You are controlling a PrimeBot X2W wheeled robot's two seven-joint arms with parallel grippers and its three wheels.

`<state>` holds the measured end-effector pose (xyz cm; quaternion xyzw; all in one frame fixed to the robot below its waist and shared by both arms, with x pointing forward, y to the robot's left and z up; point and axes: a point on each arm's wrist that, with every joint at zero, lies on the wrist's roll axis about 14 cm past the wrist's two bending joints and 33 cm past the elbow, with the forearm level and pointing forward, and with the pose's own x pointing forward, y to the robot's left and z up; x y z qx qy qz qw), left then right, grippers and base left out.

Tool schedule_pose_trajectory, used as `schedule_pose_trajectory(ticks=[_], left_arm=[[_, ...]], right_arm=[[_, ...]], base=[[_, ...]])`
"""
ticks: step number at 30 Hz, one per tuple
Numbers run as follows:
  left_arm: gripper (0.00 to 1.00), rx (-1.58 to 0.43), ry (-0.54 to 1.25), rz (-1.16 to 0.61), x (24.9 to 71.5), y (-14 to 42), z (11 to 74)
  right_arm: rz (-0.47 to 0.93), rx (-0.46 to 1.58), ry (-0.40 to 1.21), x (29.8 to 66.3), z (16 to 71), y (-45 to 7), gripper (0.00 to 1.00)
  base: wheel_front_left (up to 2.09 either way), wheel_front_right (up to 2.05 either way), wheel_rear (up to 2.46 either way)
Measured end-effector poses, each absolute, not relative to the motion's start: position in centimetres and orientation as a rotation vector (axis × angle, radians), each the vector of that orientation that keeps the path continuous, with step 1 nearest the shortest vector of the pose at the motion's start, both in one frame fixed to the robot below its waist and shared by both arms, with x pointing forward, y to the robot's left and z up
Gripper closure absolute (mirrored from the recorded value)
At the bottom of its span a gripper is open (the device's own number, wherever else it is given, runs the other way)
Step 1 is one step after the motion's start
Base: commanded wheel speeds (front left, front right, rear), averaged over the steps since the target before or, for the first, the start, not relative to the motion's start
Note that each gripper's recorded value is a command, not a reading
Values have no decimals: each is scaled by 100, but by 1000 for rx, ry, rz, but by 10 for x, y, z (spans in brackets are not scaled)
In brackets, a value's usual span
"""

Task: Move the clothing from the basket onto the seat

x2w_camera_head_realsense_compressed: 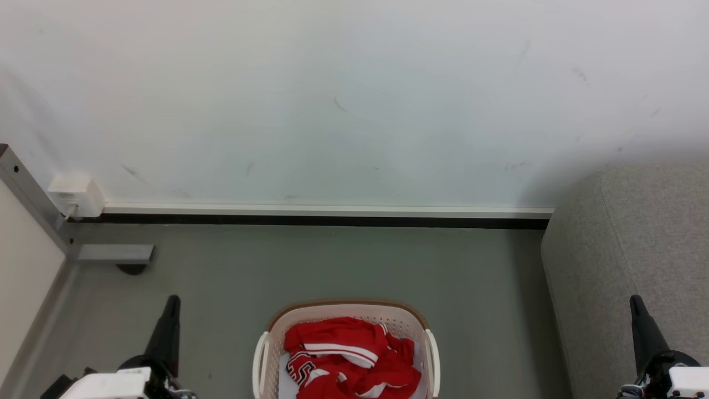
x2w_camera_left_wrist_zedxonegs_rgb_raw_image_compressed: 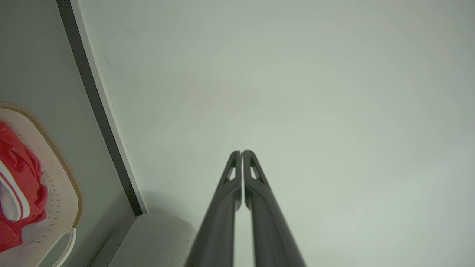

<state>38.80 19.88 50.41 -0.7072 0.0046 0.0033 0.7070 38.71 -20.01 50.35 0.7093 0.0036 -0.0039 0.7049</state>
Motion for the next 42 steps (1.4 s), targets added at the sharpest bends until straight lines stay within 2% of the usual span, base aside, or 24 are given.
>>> schedule_pose_trajectory(ticks=[18,19,24,29,42], left_arm=[[100,-1571,10,7,388,199,504],[0,-1571,10,7,388,199,504],[0,-1581,59,66,378,198,482],[0,-1570,39,68,379,198,486],[0,-1383,-23,55,382,202,503]], right_arm=[[-9,1577,8,387,504,-200,100],[-9,1577,8,387,503,-200,0],[-52,1589,57,379,483,-195,0],[-33,1566,48,381,490,-189,0],[26,1390,25,389,507,-175,0]], base=[[0,0,0],[0,0,0],[0,0,0],[0,0,0],[0,0,0]])
